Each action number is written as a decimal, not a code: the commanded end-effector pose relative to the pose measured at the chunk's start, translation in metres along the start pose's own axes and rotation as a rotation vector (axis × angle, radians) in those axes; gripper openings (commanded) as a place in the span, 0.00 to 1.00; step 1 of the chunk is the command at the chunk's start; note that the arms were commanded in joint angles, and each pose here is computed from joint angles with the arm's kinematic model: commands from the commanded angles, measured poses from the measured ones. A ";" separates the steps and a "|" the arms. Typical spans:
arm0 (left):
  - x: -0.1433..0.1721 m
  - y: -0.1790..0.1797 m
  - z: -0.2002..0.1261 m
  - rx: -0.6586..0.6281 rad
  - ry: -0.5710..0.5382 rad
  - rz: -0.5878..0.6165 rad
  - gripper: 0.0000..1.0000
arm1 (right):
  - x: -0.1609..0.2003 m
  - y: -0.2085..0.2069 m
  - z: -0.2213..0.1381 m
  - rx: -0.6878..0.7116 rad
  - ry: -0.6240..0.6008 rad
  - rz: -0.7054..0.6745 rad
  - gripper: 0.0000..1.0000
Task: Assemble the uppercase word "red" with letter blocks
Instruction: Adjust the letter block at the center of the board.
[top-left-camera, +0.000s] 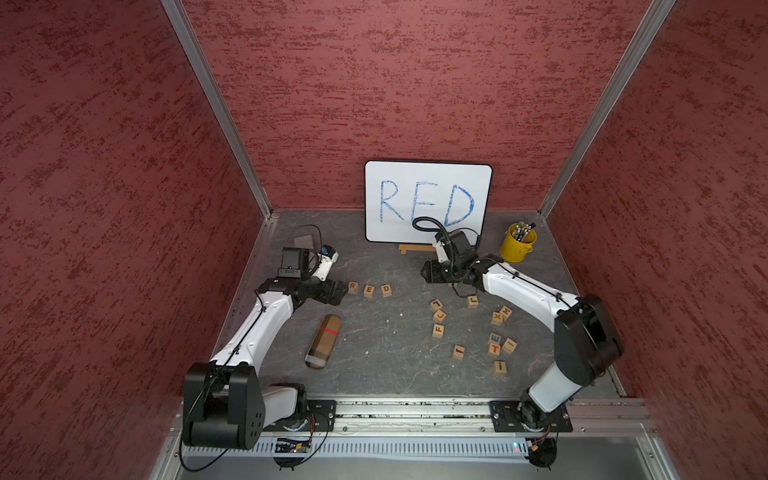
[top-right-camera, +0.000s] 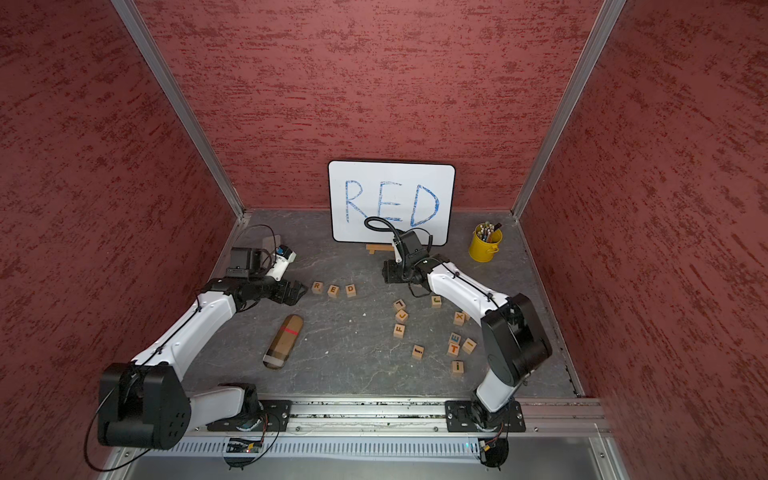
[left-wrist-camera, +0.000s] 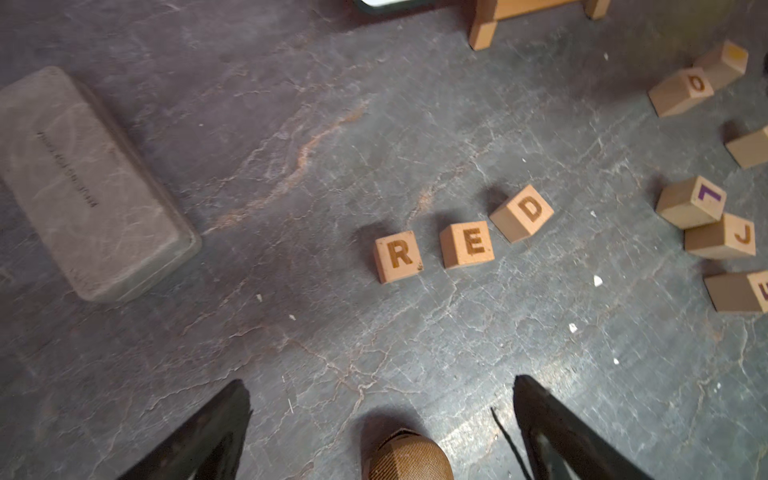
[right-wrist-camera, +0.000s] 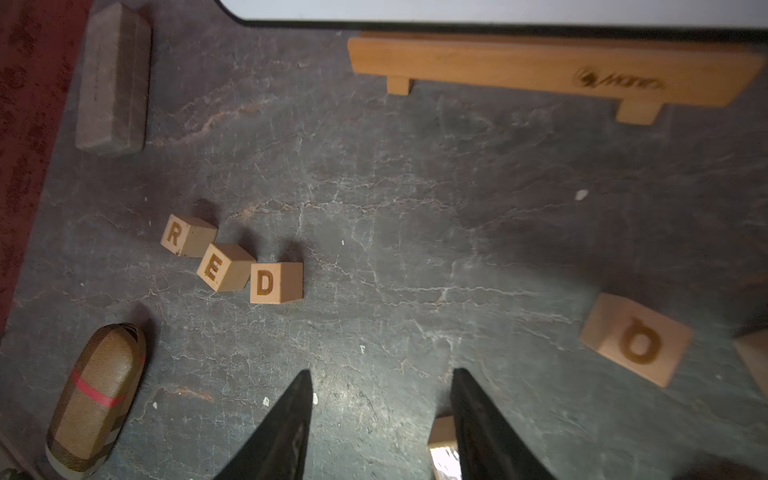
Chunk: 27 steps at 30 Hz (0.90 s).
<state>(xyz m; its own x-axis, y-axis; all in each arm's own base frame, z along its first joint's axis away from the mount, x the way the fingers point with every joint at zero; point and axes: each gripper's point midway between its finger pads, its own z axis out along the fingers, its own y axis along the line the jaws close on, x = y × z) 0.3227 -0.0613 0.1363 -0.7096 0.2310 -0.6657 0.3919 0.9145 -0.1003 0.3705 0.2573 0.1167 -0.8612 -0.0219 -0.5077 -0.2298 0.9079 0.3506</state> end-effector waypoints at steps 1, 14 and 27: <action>-0.017 0.004 -0.009 -0.015 -0.111 -0.029 1.00 | -0.007 0.008 0.018 0.029 -0.029 0.020 0.52; -0.005 0.006 -0.017 -0.057 -0.100 -0.020 1.00 | 0.023 0.034 0.090 0.069 0.066 -0.052 0.42; 0.001 0.006 -0.016 -0.062 -0.097 -0.034 0.99 | 0.032 0.047 0.105 0.056 0.086 -0.084 0.42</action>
<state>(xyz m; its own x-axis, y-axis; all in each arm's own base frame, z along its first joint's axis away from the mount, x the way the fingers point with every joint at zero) 0.3155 -0.0535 0.1490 -0.6601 0.1742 -0.7307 0.3416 0.9359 -0.0856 0.3755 0.3347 0.0302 -0.8868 -0.1340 -0.4422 -0.2723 0.9248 0.2658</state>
